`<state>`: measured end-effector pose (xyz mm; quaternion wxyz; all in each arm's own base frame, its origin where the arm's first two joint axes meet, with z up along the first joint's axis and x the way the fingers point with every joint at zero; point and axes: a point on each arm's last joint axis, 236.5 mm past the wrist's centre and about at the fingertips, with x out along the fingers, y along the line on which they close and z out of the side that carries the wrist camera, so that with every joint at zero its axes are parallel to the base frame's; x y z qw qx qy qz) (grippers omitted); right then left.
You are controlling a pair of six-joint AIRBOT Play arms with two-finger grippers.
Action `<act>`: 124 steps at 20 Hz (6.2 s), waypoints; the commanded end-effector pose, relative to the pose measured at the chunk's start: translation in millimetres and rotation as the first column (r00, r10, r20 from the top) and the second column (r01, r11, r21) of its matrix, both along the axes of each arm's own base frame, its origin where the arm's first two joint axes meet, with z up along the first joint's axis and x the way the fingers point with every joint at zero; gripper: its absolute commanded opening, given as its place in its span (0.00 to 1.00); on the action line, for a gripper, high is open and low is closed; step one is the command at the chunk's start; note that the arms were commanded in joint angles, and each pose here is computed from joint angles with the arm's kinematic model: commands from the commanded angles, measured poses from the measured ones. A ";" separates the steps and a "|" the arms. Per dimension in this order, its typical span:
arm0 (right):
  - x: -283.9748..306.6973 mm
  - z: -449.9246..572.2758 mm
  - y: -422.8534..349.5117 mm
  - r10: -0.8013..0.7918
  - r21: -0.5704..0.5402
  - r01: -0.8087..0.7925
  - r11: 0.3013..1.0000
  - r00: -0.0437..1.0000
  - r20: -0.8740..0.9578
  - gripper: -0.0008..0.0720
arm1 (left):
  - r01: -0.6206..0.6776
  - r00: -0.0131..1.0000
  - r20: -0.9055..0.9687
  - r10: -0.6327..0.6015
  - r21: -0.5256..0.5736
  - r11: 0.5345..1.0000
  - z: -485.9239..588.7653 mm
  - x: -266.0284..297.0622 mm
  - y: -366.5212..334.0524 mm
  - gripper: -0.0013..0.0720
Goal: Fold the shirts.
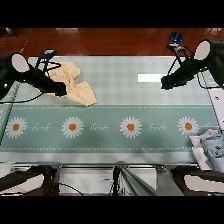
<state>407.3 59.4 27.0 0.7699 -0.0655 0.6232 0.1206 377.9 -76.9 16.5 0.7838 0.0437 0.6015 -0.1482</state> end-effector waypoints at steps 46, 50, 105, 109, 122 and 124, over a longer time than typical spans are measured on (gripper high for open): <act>-29.5 73.4 -66.3 0.002 -0.260 0.028 0.965 0.993 0.115 0.61 | 0.401 0.719 0.675 -0.164 -0.211 0.892 330.3 -52.6 -176.1 0.05; -39.4 108.5 -76.3 -0.002 -0.284 0.063 0.957 0.978 0.208 0.61 | 0.575 0.752 0.537 -0.381 -0.252 0.779 241.4 -92.1 -298.2 0.05; -149.6 -58.0 -84.1 -0.395 0.365 0.467 0.805 0.882 -0.256 0.77 | -0.081 0.973 -0.230 -0.014 -0.402 0.912 -17.6 37.4 2.5 0.05; -194.3 -100.6 -31.8 -0.310 0.466 0.476 0.745 0.867 -0.390 0.82 | -0.080 0.975 -0.220 -0.020 -0.434 0.898 -9.3 37.9 -4.5 0.05; -166.4 -136.3 28.2 -0.336 0.514 0.418 0.749 0.908 -0.249 0.06 | -0.022 0.989 -0.129 -0.069 -0.596 0.803 31.5 48.4 -34.9 0.05; -162.4 -110.1 41.3 -0.268 0.581 0.362 0.729 0.932 -0.244 0.06 | 0.024 0.998 -0.029 -0.051 -0.595 0.803 67.1 60.9 -28.4 0.05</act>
